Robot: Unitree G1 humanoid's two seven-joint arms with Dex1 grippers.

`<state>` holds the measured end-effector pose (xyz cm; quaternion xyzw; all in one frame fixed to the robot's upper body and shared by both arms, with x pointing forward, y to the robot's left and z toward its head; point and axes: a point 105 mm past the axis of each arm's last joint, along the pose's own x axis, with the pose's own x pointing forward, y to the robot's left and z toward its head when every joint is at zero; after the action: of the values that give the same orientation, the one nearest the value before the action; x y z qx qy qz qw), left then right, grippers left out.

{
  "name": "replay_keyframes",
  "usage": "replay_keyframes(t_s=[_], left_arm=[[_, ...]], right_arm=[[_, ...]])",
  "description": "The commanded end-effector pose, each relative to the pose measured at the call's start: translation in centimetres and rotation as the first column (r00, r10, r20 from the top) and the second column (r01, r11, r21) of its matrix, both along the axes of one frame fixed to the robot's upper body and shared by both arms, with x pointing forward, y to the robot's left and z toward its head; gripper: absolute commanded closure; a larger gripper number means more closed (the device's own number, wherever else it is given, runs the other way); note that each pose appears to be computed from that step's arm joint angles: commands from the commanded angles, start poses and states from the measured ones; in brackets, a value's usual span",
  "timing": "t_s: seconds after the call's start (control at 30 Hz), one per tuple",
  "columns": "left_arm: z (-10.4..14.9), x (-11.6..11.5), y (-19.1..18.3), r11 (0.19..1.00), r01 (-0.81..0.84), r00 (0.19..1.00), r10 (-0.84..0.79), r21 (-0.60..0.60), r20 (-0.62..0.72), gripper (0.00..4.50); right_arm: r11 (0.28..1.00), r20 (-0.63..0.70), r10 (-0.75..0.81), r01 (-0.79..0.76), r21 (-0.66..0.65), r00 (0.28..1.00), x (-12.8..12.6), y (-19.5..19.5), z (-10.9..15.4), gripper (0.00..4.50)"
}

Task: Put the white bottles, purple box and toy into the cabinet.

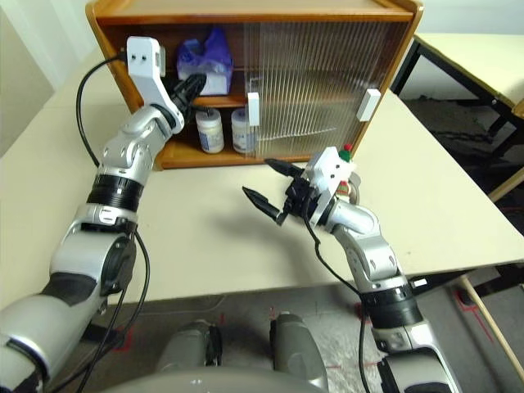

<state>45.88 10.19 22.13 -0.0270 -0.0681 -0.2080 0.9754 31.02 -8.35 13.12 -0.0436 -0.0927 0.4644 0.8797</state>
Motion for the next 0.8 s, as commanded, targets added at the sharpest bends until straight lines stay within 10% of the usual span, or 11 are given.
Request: replay_keyframes(t_s=[0.03, 0.23, 0.57, 0.8], left_arm=[[-0.5, 0.3, -0.2, 1.000, 0.003, 1.000, -0.003, 0.028, 0.002, 4.46], [-0.5, -0.9, -0.6, 0.997, 0.076, 0.997, -0.077, 0.027, 0.020, 3.85], [-2.1, -5.5, -0.3, 0.981, 0.178, 0.983, -0.180, 0.082, 0.020, 0.05], [-2.9, -6.6, -0.8, 0.960, 0.229, 0.972, -0.234, 0.159, 0.016, 0.05]], right_arm=[[1.000, 0.010, -0.006, 0.006, -0.005, 1.000, -0.1, -0.1, 0.2, 0.00], [0.999, 0.014, -0.022, 0.021, 0.032, 1.000, 0.1, -0.2, 0.6, 0.00], [0.975, 0.007, -0.083, 0.079, 0.208, 0.997, 0.7, -0.9, 2.1, 0.00], [0.959, 0.047, -0.078, 0.062, 0.275, 0.996, 0.5, -1.0, 3.0, 0.00]])
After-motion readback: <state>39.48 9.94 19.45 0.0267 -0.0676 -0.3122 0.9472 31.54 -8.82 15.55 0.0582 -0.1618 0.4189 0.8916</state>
